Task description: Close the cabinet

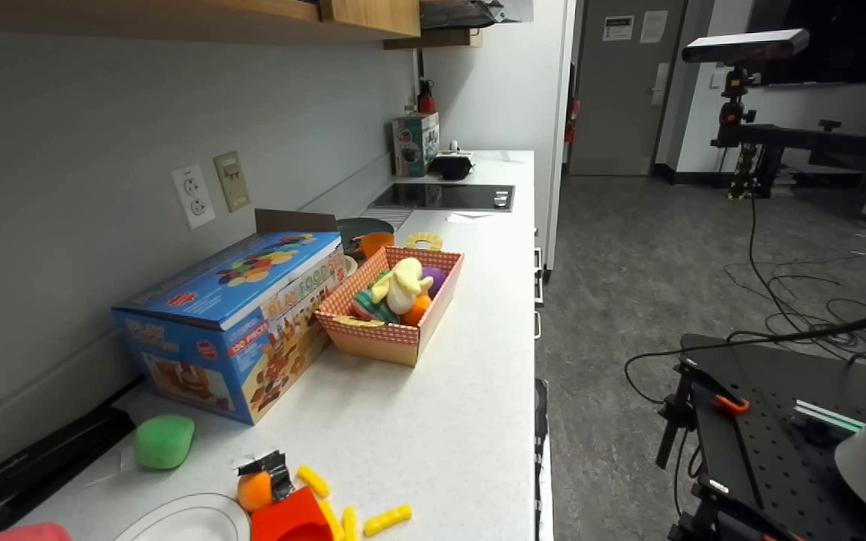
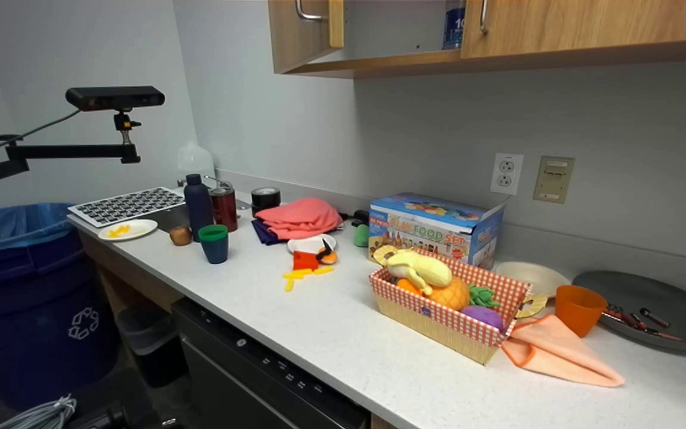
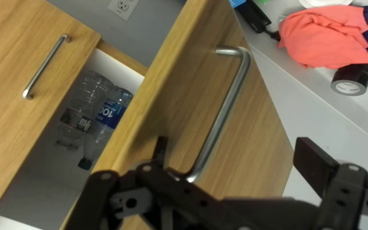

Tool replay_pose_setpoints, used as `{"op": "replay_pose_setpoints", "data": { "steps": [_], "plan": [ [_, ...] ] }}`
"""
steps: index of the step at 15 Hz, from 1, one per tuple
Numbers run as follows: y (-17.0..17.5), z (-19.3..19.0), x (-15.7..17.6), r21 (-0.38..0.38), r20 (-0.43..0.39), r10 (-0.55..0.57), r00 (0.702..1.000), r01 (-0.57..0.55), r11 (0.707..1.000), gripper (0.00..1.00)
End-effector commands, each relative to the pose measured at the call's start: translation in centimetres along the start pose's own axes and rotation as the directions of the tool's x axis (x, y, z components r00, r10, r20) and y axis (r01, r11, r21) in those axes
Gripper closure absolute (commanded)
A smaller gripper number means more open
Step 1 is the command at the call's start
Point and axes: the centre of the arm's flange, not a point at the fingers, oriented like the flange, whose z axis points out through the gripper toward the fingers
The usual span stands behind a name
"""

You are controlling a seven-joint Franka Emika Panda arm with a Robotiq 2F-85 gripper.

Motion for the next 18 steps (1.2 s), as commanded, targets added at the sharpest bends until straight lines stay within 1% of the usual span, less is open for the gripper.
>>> {"op": "replay_pose_setpoints", "data": {
  "steps": [1, 4, 8, 10, 12, 13, 15, 18],
  "plan": [
    [0.3, 0.4, -0.1, -0.096, 0.013, -0.008, 1.000, 0.009, 0.995, 0.00],
    [0.3, 0.4, -0.3, -0.125, 0.051, 0.001, 0.999, 0.005, 0.992, 0.00],
    [0.2, 0.4, -0.4, -0.133, 0.086, 0.006, 0.996, 0.005, 0.991, 0.00],
    [0.0, 0.4, -0.5, -0.113, 0.102, 0.014, 0.995, -0.002, 0.994, 0.00],
    [-0.4, 0.5, -0.8, -0.074, 0.142, 0.051, 0.989, -0.041, 0.996, 0.00],
    [-0.2, 0.8, -0.8, -0.082, 0.101, 0.026, 0.995, -0.018, 0.996, 0.00],
    [-0.4, 1.0, -1.1, -0.067, 0.123, 0.040, 0.992, -0.032, 0.997, 0.00],
    [-0.4, 1.0, -1.1, -0.064, 0.126, 0.043, 0.991, -0.035, 0.997, 0.00]
  ]
}}
